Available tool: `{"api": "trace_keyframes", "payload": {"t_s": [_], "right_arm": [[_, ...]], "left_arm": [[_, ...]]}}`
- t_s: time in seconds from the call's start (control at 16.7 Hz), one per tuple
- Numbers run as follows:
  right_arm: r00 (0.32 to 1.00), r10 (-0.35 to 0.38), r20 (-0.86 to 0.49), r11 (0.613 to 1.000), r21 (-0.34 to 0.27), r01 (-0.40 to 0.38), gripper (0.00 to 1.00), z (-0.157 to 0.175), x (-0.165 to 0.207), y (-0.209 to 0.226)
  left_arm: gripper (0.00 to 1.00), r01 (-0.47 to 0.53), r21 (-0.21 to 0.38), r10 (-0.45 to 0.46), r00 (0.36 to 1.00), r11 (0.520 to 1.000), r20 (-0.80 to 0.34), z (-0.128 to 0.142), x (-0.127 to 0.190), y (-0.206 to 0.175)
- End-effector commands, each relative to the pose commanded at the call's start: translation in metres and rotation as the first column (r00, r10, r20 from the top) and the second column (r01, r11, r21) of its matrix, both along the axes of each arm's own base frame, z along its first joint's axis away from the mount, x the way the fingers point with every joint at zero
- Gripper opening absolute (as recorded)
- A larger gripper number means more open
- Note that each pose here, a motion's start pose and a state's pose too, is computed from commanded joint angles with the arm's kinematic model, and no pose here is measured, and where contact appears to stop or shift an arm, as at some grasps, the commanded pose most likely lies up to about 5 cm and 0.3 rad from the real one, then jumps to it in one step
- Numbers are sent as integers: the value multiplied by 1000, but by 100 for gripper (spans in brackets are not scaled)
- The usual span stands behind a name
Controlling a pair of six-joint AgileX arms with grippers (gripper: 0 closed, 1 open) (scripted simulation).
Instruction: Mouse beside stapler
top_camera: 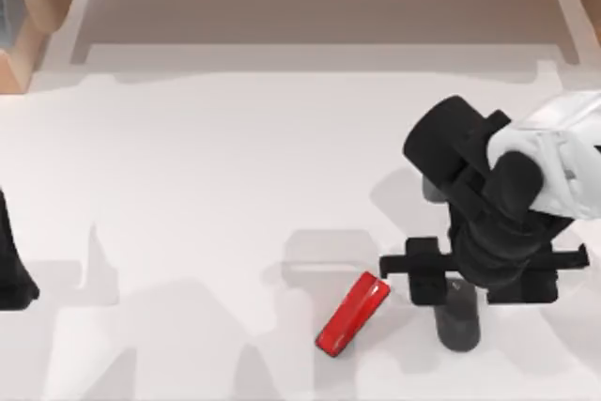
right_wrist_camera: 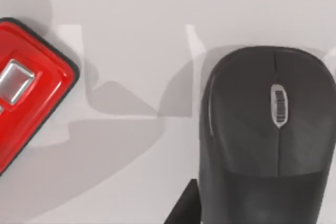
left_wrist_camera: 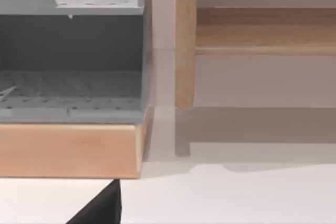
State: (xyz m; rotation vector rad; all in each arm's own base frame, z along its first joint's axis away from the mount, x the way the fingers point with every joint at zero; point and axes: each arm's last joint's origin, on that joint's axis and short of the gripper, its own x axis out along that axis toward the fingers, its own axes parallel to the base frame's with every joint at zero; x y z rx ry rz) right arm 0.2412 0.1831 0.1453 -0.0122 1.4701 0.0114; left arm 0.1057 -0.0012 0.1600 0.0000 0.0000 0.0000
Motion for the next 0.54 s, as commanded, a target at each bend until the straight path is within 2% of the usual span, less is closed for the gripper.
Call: {"api": "trace_keyframes", "payload": {"t_s": [0.18,0.54], "right_arm": [[1000,0,0,1000,0,0,98,0,0,0],[1000,0,0,1000,0,0,100,0,0,0]], "left_arm": [[100,0,0,0,1000,1000,0,0,0,0],[100,0,0,0,1000,1000,0,0,0,0]]}}
